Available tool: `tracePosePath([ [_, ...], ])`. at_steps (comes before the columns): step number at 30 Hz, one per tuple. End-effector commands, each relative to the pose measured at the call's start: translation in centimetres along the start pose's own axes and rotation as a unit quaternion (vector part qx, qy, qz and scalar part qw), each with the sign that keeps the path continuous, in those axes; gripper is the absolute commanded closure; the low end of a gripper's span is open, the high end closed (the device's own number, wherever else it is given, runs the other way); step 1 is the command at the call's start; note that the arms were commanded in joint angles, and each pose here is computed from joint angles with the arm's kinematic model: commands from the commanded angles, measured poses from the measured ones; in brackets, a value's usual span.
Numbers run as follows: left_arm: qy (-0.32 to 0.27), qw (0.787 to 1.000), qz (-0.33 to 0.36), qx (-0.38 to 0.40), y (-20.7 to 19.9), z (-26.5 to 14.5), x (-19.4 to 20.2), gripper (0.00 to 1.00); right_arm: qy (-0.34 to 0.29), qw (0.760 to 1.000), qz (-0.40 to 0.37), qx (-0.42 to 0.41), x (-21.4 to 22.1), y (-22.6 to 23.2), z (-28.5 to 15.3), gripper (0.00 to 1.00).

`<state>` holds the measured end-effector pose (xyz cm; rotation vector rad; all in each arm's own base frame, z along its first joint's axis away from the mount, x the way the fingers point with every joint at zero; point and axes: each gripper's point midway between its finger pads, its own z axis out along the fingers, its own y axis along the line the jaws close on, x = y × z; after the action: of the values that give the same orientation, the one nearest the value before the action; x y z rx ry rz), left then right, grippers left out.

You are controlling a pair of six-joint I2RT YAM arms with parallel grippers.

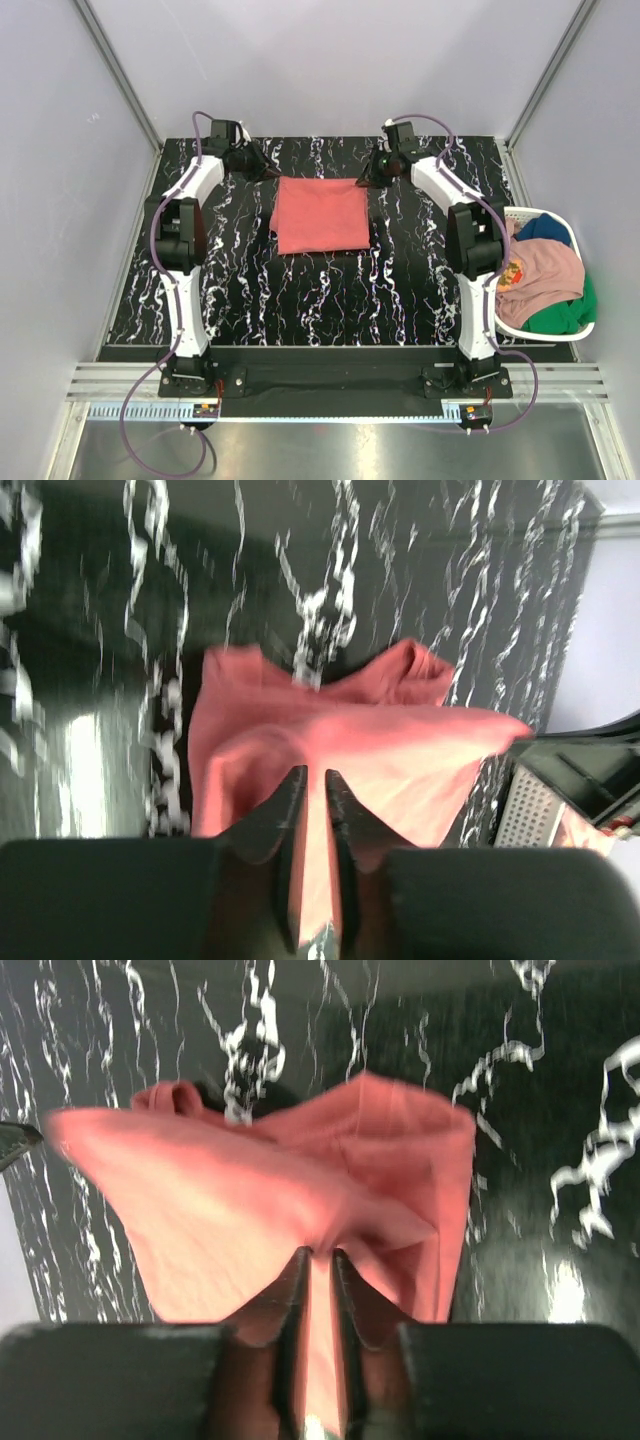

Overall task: Fold and stack the t-shirts
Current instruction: Fold the tshirt

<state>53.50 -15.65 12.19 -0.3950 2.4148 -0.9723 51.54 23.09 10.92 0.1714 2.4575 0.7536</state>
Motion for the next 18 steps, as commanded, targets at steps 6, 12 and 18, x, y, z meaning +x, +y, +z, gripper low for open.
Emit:
tracePosePath([
  [6,-0.052,0.998,0.037,0.026,-1.0,-2.8,-5.6,0.64,-0.054,0.997,-0.023,-0.045,-4.7,2.0,-0.3,0.48],
  [12,-0.020,0.998,0.040,-0.041,3.1,-4.1,-0.7,0.60,-0.028,0.999,-0.020,-0.034,-2.2,1.3,-2.2,0.44],
  [18,0.012,0.998,0.034,-0.052,5.3,-3.3,4.0,0.62,0.016,0.999,-0.018,-0.044,1.8,0.5,-3.1,0.46],
])
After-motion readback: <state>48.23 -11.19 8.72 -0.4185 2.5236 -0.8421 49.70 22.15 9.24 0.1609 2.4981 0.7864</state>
